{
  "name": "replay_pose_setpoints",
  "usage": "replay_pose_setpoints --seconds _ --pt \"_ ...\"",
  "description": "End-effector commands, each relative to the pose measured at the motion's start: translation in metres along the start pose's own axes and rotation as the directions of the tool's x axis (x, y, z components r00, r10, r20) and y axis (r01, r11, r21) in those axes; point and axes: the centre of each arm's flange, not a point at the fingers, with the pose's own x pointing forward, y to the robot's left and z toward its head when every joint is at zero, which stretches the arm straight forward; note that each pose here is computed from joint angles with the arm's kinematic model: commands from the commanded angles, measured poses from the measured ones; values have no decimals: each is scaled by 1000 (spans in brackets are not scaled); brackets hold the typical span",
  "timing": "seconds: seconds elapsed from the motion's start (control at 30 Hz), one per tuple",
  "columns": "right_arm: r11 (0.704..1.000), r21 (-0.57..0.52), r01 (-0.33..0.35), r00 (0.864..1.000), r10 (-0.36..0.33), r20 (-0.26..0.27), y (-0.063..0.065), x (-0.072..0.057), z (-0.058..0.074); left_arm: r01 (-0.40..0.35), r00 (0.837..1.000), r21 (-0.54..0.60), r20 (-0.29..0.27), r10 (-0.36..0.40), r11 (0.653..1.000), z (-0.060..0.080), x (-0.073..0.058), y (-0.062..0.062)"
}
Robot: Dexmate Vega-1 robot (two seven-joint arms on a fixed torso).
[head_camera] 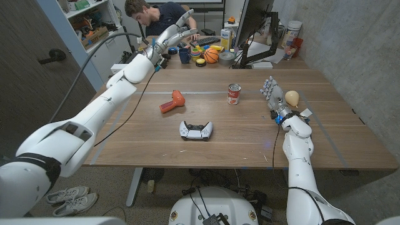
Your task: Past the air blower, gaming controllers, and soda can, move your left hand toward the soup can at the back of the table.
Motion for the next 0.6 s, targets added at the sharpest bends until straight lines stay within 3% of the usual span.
replay_pose_setpoints --seconds 0.03,0.33,0.6 --pt "1000 0 3 1000 -3 8 2 -1 0 73 991 96 105 -84 993 23 42 -22" --pt "1000 4 13 1000 -13 10 2 -3 -1 130 976 150 153 -152 980 32 58 -47" --pt "1000 7 17 1000 -17 12 1 -3 -1 174 963 230 164 -214 957 36 62 -64"
